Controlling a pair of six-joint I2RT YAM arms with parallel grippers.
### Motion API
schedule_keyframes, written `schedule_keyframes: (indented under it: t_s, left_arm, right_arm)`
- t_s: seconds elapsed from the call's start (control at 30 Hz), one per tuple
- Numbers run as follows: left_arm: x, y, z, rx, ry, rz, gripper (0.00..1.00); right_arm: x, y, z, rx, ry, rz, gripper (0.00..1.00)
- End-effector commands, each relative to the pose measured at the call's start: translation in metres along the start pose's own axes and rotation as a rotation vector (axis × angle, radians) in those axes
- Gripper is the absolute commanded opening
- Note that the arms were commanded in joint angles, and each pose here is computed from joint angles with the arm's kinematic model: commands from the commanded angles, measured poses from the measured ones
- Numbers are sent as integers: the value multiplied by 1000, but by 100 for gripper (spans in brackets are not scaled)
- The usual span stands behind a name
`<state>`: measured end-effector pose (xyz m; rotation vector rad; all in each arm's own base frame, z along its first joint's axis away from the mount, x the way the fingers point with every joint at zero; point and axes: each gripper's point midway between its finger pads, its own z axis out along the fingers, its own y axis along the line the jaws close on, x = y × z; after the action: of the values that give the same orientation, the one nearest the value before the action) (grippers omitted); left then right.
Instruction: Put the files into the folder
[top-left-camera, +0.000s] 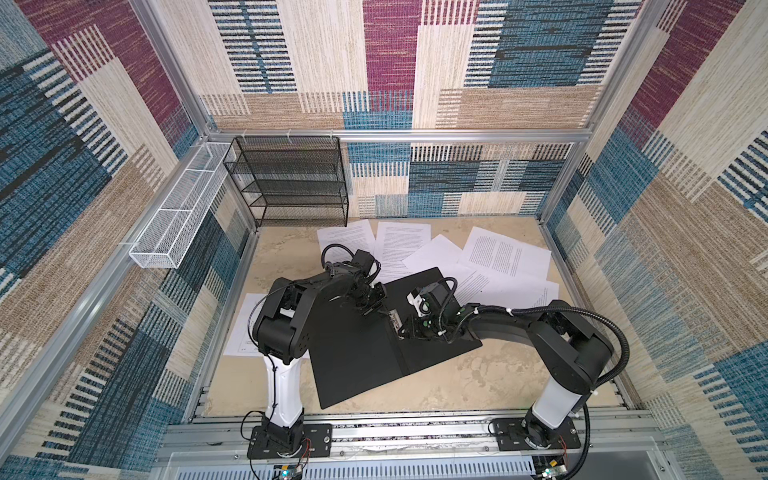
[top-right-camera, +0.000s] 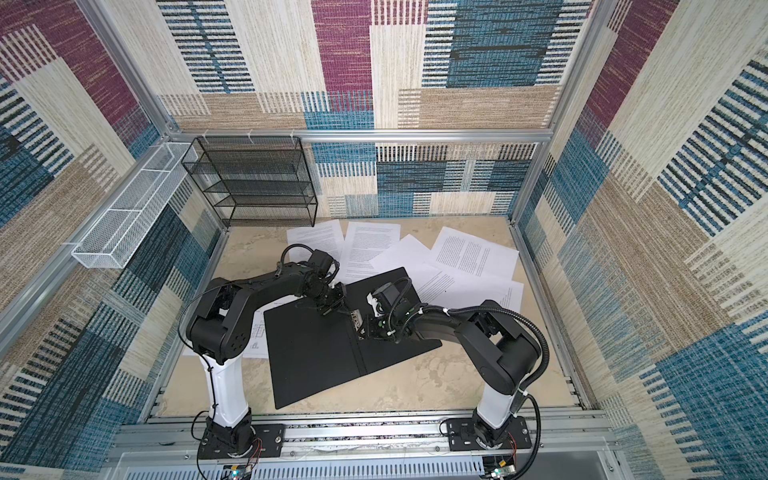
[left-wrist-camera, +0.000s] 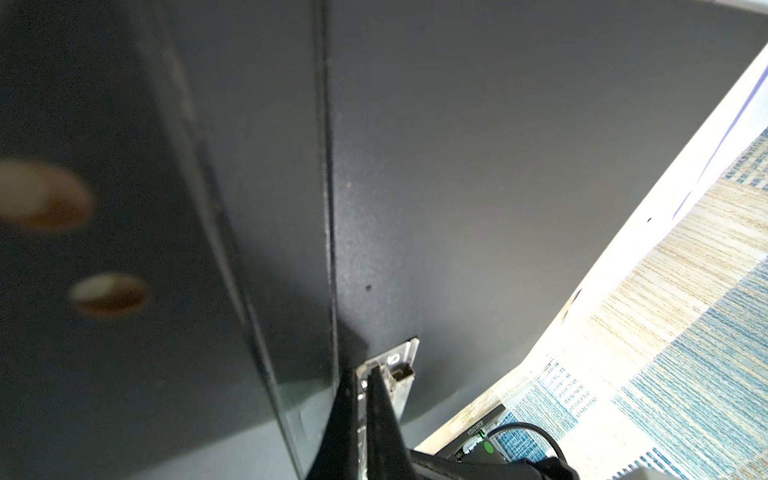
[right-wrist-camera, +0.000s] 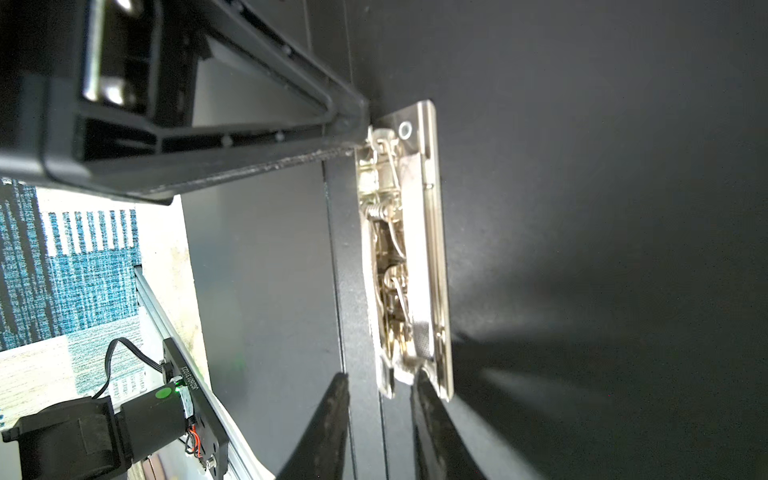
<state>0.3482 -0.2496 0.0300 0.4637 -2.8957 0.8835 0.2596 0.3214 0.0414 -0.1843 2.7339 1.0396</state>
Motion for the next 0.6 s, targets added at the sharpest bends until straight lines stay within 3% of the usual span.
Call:
schedule_keyframes:
  t_s: [0.0,0.4,0.57]
  left_arm:
    - [2,4,0,-24,8,-14,4]
    - [3,17,9,-69,31,-31,0]
    - [3,21,10,-91,32,-33,0]
  right_arm:
    - [-2,5,1,-15,-1,-11,28]
    - [0,-3,8,15,18,2,20]
    - [2,-6,9,27,23,10,8]
